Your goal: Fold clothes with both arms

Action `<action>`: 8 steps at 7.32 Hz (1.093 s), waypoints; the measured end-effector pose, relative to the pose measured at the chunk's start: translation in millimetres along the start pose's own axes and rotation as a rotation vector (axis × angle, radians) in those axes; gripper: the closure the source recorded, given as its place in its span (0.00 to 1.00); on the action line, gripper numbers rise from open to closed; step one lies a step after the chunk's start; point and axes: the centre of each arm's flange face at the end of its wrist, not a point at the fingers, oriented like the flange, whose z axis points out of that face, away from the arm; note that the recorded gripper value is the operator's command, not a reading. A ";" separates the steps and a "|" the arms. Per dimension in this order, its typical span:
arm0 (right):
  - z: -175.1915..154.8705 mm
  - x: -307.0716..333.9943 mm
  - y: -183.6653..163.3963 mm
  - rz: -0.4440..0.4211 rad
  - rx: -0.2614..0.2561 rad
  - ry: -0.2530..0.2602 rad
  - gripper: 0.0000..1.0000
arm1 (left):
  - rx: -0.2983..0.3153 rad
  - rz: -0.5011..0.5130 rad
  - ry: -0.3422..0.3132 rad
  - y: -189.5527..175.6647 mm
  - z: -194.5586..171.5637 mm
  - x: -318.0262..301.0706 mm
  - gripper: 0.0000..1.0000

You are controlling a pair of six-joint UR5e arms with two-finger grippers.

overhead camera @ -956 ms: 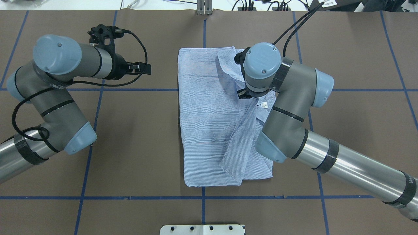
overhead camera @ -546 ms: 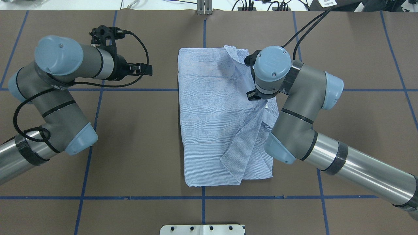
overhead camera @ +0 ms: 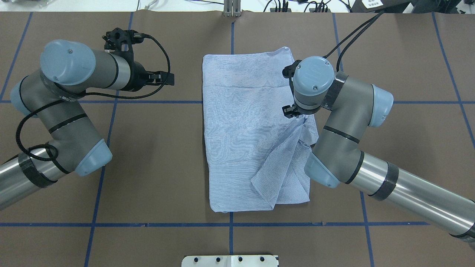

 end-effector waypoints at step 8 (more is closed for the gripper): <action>-24.7 -65.1 46.8 0.084 -0.007 -0.092 0.00 | 0.002 0.002 0.007 -0.7 -2.2 3.3 0.00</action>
